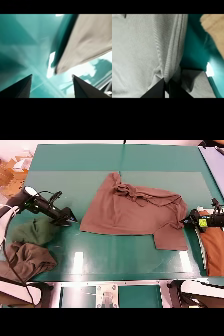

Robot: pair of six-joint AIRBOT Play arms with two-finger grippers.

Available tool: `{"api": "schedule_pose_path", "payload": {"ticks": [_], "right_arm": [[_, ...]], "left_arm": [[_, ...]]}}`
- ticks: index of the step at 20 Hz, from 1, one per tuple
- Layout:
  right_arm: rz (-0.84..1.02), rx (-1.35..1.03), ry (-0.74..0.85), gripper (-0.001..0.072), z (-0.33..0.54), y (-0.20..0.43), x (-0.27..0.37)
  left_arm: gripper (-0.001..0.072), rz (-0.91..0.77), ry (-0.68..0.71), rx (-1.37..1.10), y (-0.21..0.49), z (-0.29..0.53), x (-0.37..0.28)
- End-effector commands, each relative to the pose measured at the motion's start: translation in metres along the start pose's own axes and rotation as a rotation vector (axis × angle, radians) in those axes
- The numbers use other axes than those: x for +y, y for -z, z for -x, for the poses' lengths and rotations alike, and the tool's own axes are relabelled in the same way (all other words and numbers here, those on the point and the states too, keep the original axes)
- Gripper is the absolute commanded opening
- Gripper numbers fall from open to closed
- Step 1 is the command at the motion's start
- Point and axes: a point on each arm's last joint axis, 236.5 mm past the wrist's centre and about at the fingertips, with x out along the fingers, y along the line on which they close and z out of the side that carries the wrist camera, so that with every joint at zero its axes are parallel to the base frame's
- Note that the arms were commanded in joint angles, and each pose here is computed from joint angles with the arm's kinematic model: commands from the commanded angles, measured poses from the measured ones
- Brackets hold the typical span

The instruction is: Fold the shirts.

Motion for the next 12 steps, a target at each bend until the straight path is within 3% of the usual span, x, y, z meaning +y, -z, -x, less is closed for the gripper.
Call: {"api": "schedule_pose_path", "payload": {"ticks": [1, 5, 7, 9, 10, 11, 12], "right_arm": [[0.0, 0.001, -0.001, 0.0022, 0.0, 0.0, 0.0], [0.0, -0.003, 0.0, 0.0022, 0.0, -0.001, 0.0], [0.0, -0.003, 0.0, 0.0022, 0.0, -0.001, 0.0], [0.0, -0.003, 0.001, 0.0022, 0.0, -0.001, 0.0], [0.0, -0.003, 0.0, 0.0022, 0.0, -0.001, 0.0], [0.0, -0.003, 0.0, 0.0022, 0.0, -0.001, 0.0], [0.0, -0.004, 0.001, 0.0022, 0.0, -0.001, 0.0]], "left_arm": [[0.0556, 0.006, 0.054, -0.021, -0.007, -0.028, -0.004], [0.0554, -0.066, 0.088, 0.056, 0.005, -0.069, -0.032], [0.0394, -0.096, 0.085, 0.103, 0.016, -0.077, -0.036], [0.0397, -0.084, 0.091, 0.105, 0.016, -0.073, -0.033], [0.0342, -0.071, 0.095, 0.102, 0.015, -0.07, -0.031], [0.0139, -0.065, 0.098, 0.101, 0.015, -0.068, -0.029], [0.0025, -0.068, 0.099, 0.095, 0.013, -0.067, -0.028]]}}
